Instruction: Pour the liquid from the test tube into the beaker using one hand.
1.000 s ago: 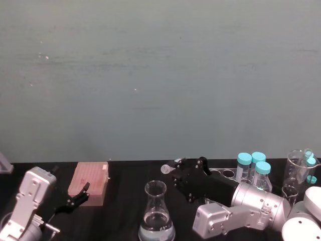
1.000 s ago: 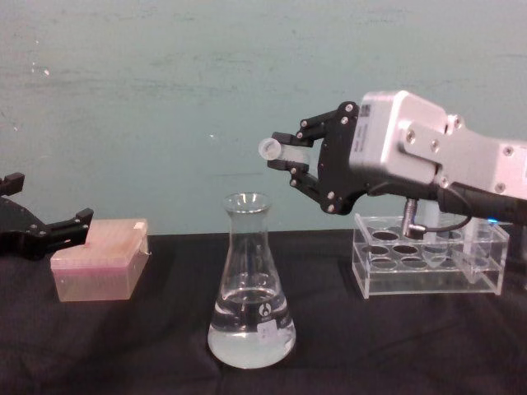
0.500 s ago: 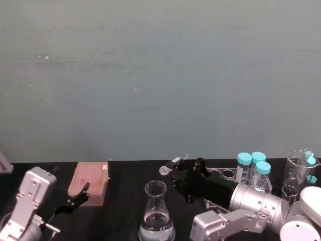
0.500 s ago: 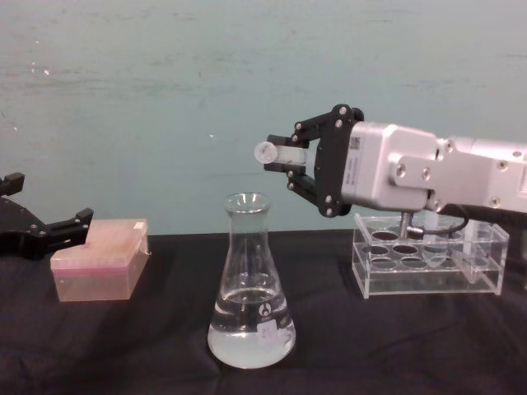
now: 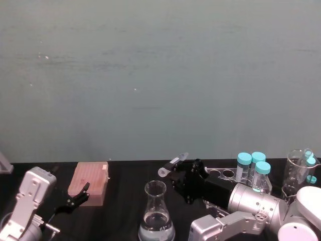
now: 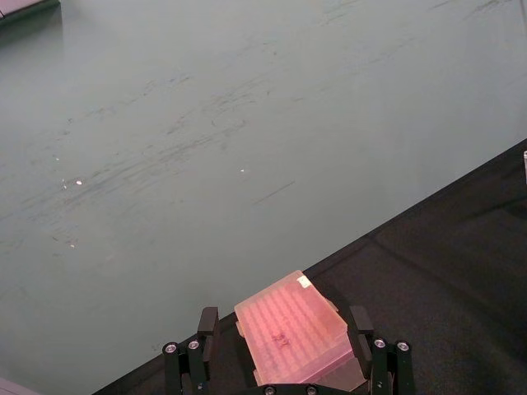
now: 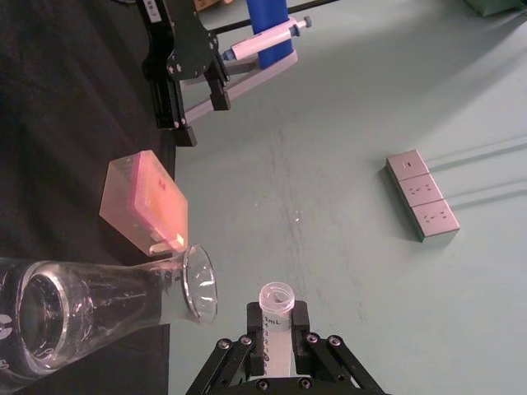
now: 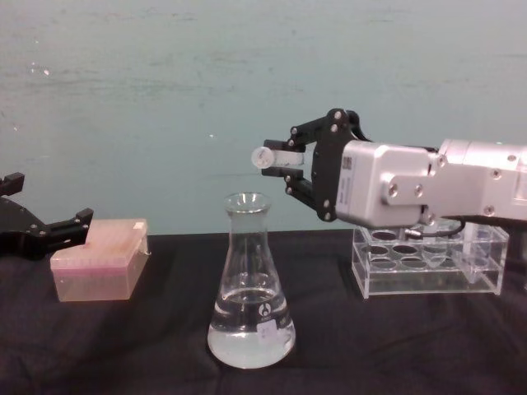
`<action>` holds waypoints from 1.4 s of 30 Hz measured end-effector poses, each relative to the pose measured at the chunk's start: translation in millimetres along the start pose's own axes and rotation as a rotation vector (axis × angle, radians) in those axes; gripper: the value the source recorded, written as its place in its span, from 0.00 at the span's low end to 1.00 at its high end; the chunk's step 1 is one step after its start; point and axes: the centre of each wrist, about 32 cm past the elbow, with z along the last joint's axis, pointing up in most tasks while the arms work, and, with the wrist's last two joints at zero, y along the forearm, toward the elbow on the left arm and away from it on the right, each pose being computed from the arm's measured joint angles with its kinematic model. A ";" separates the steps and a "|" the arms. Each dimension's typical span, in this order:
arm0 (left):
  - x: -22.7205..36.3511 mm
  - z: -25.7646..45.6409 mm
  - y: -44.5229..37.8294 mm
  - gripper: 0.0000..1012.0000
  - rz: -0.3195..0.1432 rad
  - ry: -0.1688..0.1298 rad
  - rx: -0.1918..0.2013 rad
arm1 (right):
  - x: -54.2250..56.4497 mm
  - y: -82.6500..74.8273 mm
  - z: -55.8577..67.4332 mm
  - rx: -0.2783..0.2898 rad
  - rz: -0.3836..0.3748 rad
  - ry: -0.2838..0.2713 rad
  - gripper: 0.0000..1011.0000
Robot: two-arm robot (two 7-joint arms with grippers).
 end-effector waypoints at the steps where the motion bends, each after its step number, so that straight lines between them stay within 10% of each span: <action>1: 0.0 0.0 0.0 0.99 0.000 0.000 0.000 | -0.1 0.3 -0.1 -0.001 0.002 -0.002 0.19; 42: 0.0 0.0 0.0 0.99 0.000 0.000 0.000 | 0.2 7.4 -3.5 -0.003 0.011 -0.145 0.19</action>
